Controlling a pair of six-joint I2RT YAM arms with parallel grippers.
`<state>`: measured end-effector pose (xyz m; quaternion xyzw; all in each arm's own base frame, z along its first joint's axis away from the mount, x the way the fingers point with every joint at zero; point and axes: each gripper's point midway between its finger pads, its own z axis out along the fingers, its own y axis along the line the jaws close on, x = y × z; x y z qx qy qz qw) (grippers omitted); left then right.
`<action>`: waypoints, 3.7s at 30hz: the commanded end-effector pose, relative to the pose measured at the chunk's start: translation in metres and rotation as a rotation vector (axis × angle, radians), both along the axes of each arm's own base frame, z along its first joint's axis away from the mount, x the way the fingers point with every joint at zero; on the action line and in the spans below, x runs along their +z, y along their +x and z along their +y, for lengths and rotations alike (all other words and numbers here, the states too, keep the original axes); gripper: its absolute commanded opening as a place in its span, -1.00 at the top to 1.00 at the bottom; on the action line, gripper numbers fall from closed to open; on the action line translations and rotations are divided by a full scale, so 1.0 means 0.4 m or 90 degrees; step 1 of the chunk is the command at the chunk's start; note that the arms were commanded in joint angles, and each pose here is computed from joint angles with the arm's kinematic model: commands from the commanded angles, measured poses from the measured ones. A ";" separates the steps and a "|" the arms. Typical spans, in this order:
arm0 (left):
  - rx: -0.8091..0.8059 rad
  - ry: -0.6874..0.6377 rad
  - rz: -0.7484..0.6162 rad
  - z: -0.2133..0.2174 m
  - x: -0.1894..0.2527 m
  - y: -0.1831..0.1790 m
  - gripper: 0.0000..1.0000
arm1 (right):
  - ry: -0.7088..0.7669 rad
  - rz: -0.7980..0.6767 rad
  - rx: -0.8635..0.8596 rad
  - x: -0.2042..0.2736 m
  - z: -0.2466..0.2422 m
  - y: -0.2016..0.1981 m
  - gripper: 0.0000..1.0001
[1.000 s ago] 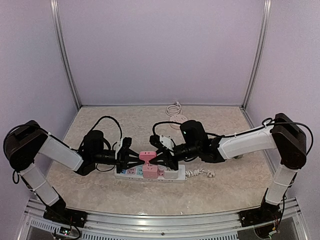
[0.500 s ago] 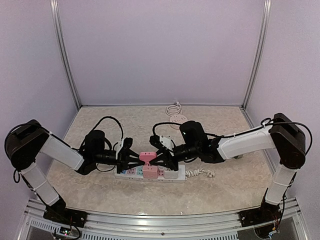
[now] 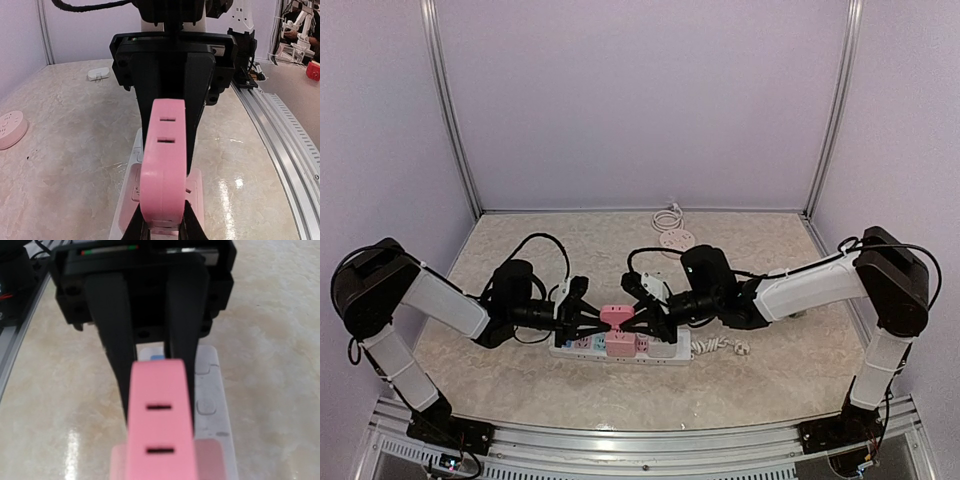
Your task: Insert the plug
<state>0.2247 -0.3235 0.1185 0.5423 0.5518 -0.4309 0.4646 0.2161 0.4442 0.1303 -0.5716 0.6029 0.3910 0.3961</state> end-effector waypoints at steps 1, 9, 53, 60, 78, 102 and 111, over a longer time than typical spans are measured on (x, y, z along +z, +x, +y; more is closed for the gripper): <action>0.018 0.001 -0.064 -0.033 0.019 0.033 1.00 | -0.027 0.050 -0.026 -0.055 -0.013 -0.009 1.00; -0.011 0.071 -0.107 -0.024 -0.062 0.016 1.00 | -0.052 0.053 -0.039 -0.106 -0.018 0.000 1.00; -0.088 0.082 -0.089 -0.007 -0.078 -0.091 1.00 | -0.068 0.009 -0.022 0.004 -0.034 -0.065 0.37; -0.072 0.106 -0.070 -0.006 -0.102 -0.079 1.00 | -0.088 0.020 -0.022 -0.035 -0.036 -0.066 0.86; -0.094 0.157 -0.121 0.010 -0.164 -0.091 0.90 | -0.175 0.069 -0.054 -0.201 -0.096 -0.084 0.90; 0.147 0.134 -0.149 0.126 0.014 -0.067 -0.98 | -0.044 0.036 -0.526 0.312 -0.293 0.176 -0.99; 0.428 -0.022 -0.096 0.258 0.152 0.023 -0.97 | -0.001 0.262 -0.988 0.224 -0.676 0.347 -0.94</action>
